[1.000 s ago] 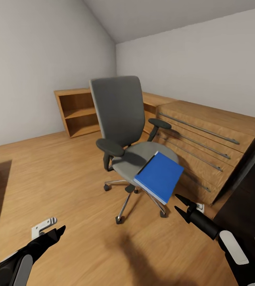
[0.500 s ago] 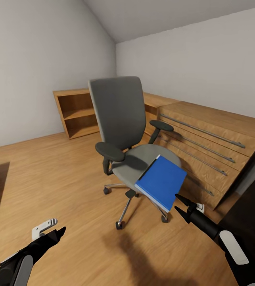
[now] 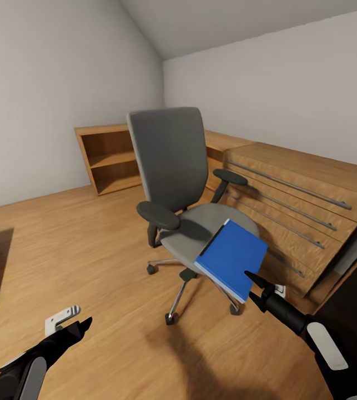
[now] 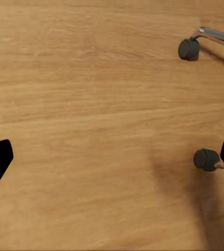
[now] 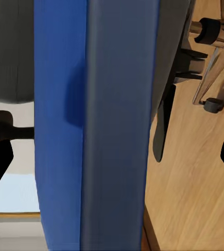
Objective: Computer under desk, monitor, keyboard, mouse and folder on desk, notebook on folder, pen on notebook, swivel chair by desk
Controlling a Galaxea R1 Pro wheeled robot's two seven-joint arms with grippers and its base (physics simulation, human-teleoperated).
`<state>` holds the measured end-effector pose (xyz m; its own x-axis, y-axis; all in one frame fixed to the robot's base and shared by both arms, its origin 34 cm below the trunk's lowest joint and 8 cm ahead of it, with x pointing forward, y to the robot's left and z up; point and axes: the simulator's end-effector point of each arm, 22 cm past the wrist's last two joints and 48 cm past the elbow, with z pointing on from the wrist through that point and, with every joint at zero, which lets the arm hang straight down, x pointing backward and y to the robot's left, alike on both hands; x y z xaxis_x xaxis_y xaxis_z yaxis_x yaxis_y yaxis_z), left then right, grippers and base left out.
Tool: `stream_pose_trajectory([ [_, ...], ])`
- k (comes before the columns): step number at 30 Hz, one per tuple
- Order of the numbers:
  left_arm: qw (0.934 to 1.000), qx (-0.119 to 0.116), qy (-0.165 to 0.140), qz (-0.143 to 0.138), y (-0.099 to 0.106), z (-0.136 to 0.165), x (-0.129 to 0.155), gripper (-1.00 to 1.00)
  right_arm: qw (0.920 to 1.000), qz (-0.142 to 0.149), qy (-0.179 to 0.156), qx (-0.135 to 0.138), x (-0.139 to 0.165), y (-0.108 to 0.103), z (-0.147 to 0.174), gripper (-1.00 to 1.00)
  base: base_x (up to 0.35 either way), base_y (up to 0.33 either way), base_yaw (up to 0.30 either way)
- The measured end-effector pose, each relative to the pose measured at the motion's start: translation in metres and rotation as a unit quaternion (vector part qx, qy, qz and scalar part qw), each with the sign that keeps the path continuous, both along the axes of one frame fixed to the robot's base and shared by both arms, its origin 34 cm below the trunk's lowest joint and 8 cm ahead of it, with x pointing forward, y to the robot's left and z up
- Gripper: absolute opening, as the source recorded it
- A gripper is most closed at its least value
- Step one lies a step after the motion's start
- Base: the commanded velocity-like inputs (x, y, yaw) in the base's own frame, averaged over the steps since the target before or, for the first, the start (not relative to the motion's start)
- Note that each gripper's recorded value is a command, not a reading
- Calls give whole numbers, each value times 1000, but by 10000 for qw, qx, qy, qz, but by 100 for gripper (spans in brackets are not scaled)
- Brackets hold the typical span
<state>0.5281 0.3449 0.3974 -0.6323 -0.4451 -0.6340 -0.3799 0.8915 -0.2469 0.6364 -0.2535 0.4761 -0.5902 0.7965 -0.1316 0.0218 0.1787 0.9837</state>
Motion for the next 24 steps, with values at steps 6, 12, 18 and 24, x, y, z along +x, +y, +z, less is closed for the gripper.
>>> stream_pose_trajectory([
  [6,10000,-3,0,0,0,0,0,100,10000,2,1,0,0,0,0,100,25,25,0],
  [12,10000,-3,0,1,0,0,0,100,10000,3,0,0,0,0,0,100,3,3,0],
  [18,10000,-3,1,1,0,0,0,100,10000,6,1,0,0,1,0,100,0,0,0],
  [24,10000,-3,0,1,0,0,0,100,10000,11,2,3,0,1,0,100,0,0,0],
])
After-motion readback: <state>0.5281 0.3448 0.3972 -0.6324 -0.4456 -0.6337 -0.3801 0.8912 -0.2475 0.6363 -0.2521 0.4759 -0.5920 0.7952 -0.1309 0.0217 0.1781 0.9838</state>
